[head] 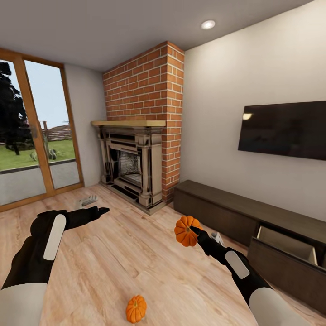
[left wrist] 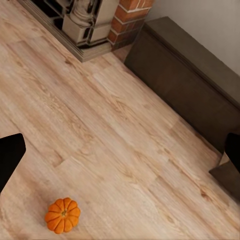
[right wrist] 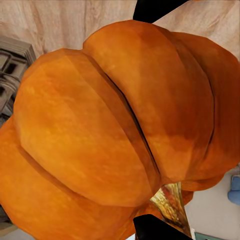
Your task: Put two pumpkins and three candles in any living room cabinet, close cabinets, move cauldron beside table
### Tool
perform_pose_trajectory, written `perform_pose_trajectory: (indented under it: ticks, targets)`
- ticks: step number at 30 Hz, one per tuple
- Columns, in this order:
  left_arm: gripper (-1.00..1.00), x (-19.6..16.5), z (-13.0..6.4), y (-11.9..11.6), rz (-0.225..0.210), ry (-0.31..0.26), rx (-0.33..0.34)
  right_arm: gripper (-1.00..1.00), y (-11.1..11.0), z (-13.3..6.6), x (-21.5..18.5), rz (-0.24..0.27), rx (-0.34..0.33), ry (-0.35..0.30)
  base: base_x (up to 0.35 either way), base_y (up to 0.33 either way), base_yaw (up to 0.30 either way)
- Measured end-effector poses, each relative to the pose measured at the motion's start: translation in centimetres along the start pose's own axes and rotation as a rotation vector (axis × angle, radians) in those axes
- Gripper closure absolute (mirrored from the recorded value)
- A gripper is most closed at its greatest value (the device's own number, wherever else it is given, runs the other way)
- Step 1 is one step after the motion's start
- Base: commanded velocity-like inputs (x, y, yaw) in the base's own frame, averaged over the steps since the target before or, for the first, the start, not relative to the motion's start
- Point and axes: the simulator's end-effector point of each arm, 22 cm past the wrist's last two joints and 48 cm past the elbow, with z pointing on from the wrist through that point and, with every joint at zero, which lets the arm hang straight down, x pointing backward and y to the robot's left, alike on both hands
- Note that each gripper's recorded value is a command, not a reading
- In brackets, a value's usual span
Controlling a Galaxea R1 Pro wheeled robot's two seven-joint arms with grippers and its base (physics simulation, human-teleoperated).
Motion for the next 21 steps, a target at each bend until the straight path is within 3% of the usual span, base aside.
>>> perform_pose_trajectory:
  ticks: [10, 13, 16, 17, 18, 19, 21]
  targets:
    - [-1.00, 0.8, 0.5, 0.4, -0.011, 0.021, -0.007, 1.00, 0.0, 0.0, 0.0, 0.000, 0.000, 0.000, 0.029, 0.006, 0.000]
    - [-1.00, 3.5, 2.0, 1.6, -0.049, 0.097, -0.020, 1.00, 0.0, 0.0, -0.1, 0.000, -0.004, -0.001, 0.002, 0.000, 0.000]
    - [-1.00, 8.7, 4.7, 2.7, -0.143, 0.238, -0.006, 1.00, 0.4, -0.3, -0.7, -0.004, -0.030, -0.009, 0.000, 0.000, 0.000]
    - [-1.00, 10.0, 5.9, 3.2, -0.186, 0.262, -0.002, 1.00, 0.4, -0.5, -1.1, -0.007, -0.038, -0.013, 0.000, 0.000, 0.000]
    - [-1.00, 11.0, 7.9, 4.6, -0.253, 0.252, -0.008, 1.00, 0.3, -0.8, -1.7, -0.014, -0.046, -0.020, 0.000, 0.000, 0.000]
    - [-1.00, 13.3, 8.4, 5.7, -0.279, 0.295, -0.030, 1.00, 0.3, -0.8, -1.6, -0.015, -0.047, -0.018, 0.000, 0.000, 0.000]
    - [-1.00, 14.6, 8.9, 7.4, -0.315, 0.299, -0.044, 1.00, 0.2, -0.9, -2.0, -0.011, -0.049, -0.026, 0.000, 0.000, 0.000]
